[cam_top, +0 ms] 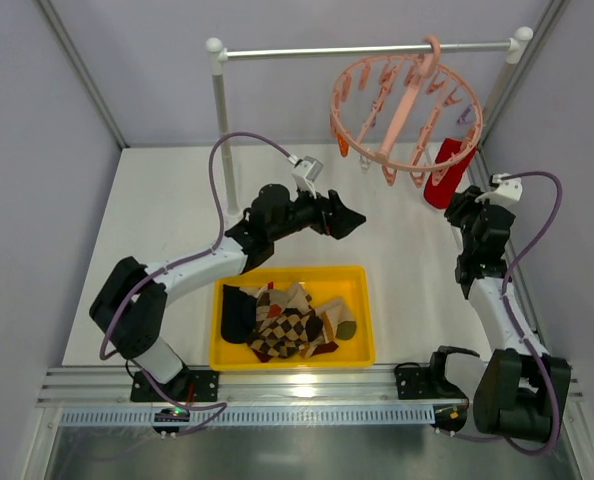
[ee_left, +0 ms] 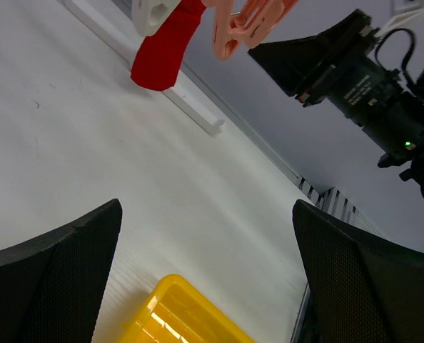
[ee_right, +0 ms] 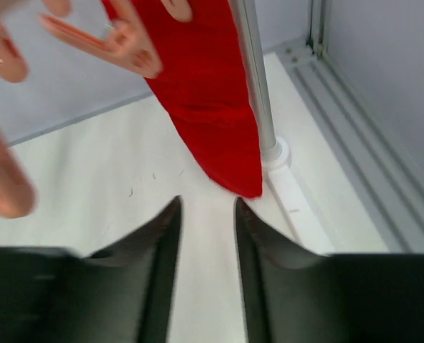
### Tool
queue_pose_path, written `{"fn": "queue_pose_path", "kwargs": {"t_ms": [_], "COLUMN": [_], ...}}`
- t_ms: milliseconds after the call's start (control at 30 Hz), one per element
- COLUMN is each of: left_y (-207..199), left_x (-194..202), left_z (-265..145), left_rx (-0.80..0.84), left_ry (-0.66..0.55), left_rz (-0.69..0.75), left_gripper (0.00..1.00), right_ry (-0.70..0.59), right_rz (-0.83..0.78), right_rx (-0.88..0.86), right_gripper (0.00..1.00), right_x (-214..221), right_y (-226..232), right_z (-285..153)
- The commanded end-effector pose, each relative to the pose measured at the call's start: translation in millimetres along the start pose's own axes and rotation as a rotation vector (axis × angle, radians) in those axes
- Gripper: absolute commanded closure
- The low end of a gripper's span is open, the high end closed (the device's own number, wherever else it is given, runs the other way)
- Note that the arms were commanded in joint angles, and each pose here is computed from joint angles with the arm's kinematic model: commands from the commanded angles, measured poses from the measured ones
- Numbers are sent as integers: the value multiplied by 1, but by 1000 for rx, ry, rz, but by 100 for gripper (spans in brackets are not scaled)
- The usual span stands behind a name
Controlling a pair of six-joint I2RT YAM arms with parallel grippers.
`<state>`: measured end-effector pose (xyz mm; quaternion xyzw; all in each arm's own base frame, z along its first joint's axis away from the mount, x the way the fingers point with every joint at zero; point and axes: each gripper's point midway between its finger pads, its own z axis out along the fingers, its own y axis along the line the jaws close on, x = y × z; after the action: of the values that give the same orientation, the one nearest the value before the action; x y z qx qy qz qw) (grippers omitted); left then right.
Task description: Remove the socks clipped to the hanger
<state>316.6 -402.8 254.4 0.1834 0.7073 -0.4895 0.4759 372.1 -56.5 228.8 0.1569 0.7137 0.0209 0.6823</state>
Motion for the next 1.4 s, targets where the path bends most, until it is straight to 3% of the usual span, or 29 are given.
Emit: {"fn": "queue_pose_path", "kwargs": {"t_ms": [0,100,200,633,900,1200,1300,1367], "left_y": [-17,-19,-19,-5,2,8,9,8], "left_x": [-28,-31,-35,-31,-24,-17,-17,-18], "left_z": [-10,-14,-18,-17,-8,-3,-1,-2], "left_rx": [36,29,22,-31,-37,-48,-49,-47], "left_ry": [-82,-88,-98,-99,-78,-61,-59,-60], "left_rz": [35,42,53,98,101,103,103,105], "left_gripper": [0,0,0,1,0,0,0,0], "right_ry": [40,54,49,46,-35,-51,-50,-39], "right_rz": [13,34,34,-27,-53,-68,-82,-94], "right_rx": [64,-40,-32,9,144,179,182,187], "right_gripper": [52,23,10,9,9,9,14,28], "right_x": [9,14,14,21,16,12,8,10], "right_y": [-14,-6,-12,-30,-58,-64,-65,-67], "right_z": [19,40,60,128,134,150,157,160]}}
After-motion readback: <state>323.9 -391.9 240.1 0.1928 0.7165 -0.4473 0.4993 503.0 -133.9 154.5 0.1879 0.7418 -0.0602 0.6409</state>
